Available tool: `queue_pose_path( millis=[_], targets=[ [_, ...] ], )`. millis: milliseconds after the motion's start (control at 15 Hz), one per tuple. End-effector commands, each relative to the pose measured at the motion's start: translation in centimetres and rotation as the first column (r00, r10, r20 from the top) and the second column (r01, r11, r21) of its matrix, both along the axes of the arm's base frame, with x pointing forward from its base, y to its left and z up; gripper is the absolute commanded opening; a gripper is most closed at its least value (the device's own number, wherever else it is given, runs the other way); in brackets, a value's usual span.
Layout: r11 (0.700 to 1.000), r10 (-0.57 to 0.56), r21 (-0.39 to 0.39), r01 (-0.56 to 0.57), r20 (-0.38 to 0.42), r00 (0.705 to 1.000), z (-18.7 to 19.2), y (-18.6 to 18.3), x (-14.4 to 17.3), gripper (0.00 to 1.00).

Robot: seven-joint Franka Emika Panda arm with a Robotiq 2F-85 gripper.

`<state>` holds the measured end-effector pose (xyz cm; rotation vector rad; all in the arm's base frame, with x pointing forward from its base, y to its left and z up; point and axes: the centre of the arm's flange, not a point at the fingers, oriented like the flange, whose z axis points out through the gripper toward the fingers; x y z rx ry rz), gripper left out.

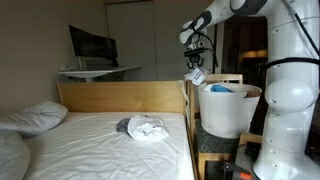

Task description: Put the clothes on the bed in the laundry hamper

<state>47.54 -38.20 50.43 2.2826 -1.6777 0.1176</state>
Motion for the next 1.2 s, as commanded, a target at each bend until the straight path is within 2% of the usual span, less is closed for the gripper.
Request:
queue_pose_path(
  millis=[0, 67, 200, 467, 600, 867, 1133],
  targets=[
    [1.0, 0.002, 0.0, -0.002, 0.0, 1.0, 0.0, 0.1, 0.1, 0.29],
    [1.0, 0.002, 0.0, -0.002, 0.0, 1.0, 0.0, 0.1, 0.1, 0.09],
    [1.0, 0.002, 0.014, -0.002, -0.02, 1.0, -0.3, -0.4, -0.3, 0.09],
    [1.0, -0.012, 0.014, 0.013, -0.071, 0.997, -1.5, -3.1, -3.7, 0.1],
    [0.999, -0.038, 0.02, 0.041, -0.131, 0.991, -2.3, -4.7, -5.6, 0.1],
    [0.995, -0.093, 0.01, 0.099, -0.247, 0.964, -3.5, -7.2, -9.9, 0.1],
    [0.988, -0.151, -0.033, 0.149, -0.339, 0.928, -5.4, -9.1, -12.5, 0.1]
  ],
)
